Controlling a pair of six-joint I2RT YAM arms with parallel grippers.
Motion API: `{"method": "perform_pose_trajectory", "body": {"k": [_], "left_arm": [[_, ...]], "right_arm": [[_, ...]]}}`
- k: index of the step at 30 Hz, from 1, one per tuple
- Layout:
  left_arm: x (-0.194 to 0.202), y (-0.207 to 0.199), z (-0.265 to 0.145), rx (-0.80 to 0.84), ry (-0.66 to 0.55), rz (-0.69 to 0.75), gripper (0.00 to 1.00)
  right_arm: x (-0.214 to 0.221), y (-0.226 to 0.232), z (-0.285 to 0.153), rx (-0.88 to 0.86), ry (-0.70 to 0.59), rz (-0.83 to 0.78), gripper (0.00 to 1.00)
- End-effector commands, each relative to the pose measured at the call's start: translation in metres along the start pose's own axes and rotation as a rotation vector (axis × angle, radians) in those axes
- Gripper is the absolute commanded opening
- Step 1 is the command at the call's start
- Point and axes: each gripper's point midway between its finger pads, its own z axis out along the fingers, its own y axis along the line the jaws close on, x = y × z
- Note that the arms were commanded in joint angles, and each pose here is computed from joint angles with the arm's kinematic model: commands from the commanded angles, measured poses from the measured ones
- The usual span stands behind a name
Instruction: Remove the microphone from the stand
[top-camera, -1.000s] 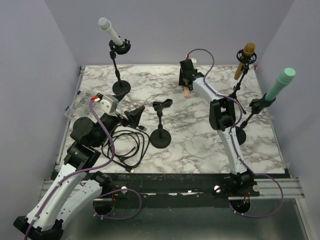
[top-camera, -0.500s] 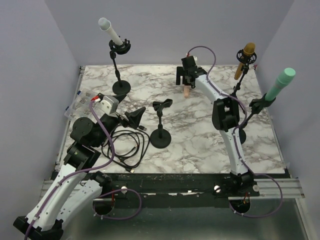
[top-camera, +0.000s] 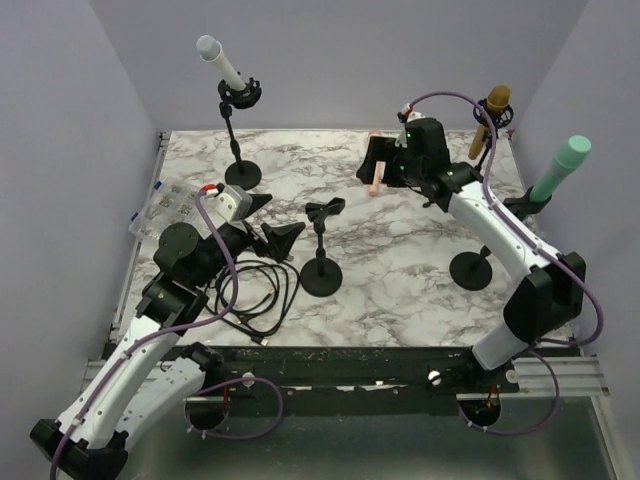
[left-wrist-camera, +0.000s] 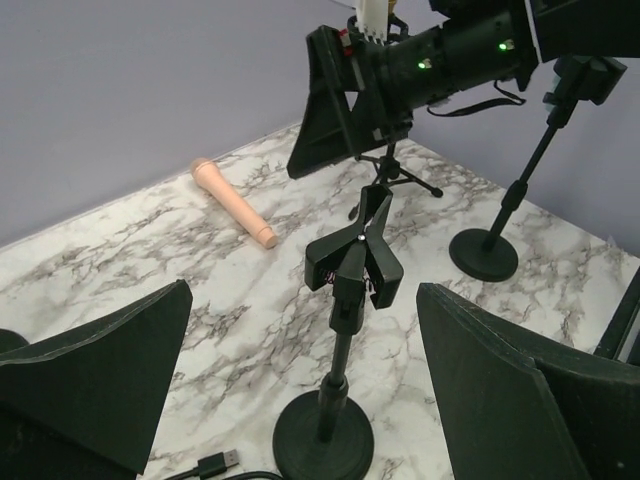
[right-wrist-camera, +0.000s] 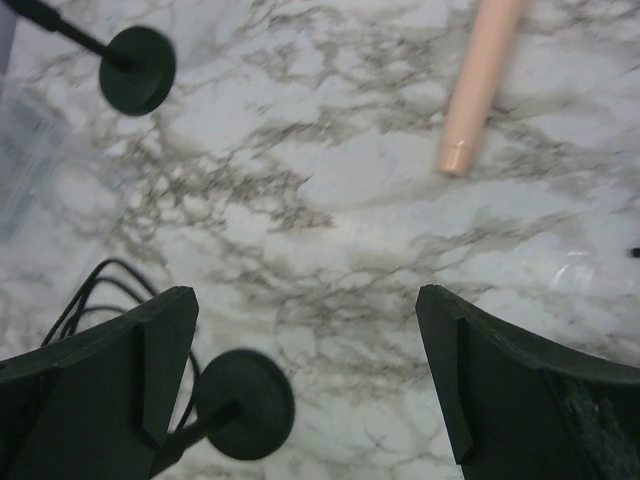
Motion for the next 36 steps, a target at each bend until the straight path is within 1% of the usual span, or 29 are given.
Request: {"method": "perform_pose_trajectory", "body": {"k": [1, 3, 6, 10, 14, 16, 20, 24, 30, 32, 34, 36], "left_arm": [[-0.011, -0.012, 0.003, 0.057, -0.02, -0.019, 0.99], [-0.009, -0.012, 0.004, 0.058, -0.012, -0.023, 0.99], [-0.004, -0.012, 0.008, 0.064, 0.006, -0.032, 0.99], [0.0, -0.012, 0.011, 0.071, 0.02, -0.042, 0.99], [0.003, -0.011, 0.013, 0.069, 0.03, -0.046, 0.99], [0.004, -0.01, 0.013, 0.065, 0.031, -0.045, 0.99], [0.006, -0.007, 0.014, 0.049, 0.034, -0.047, 0.99], [0.007, -0.006, 0.015, 0.046, 0.035, -0.045, 0.99], [0.008, -0.006, 0.015, 0.043, 0.037, -0.045, 0.99], [0.008, -0.006, 0.015, 0.045, 0.037, -0.044, 0.99], [0.008, -0.006, 0.015, 0.045, 0.037, -0.046, 0.99], [0.007, -0.007, 0.015, 0.049, 0.036, -0.046, 0.99]], "right_arm": [[0.047, 0.045, -0.036, -0.279, 0.133, 0.09, 1.0], [0.058, 0.059, -0.057, -0.383, 0.176, 0.11, 1.0], [0.076, 0.069, -0.081, -0.463, 0.259, 0.103, 1.0], [0.086, 0.073, -0.111, -0.53, 0.271, 0.087, 1.0], [0.095, 0.095, -0.141, -0.721, 0.328, 0.081, 1.0], [0.087, 0.105, -0.15, -0.781, 0.307, 0.105, 1.0], [0.067, 0.121, -0.156, -0.85, 0.265, 0.206, 1.0], [0.056, 0.135, -0.153, -0.942, 0.278, 0.271, 1.0], [0.045, 0.14, -0.14, -0.939, 0.263, 0.292, 1.0], [0.044, 0.144, -0.14, -0.971, 0.262, 0.302, 0.97], [0.048, 0.149, -0.141, -1.002, 0.272, 0.311, 0.91], [0.051, 0.153, -0.14, -1.014, 0.279, 0.307, 0.87]]}}
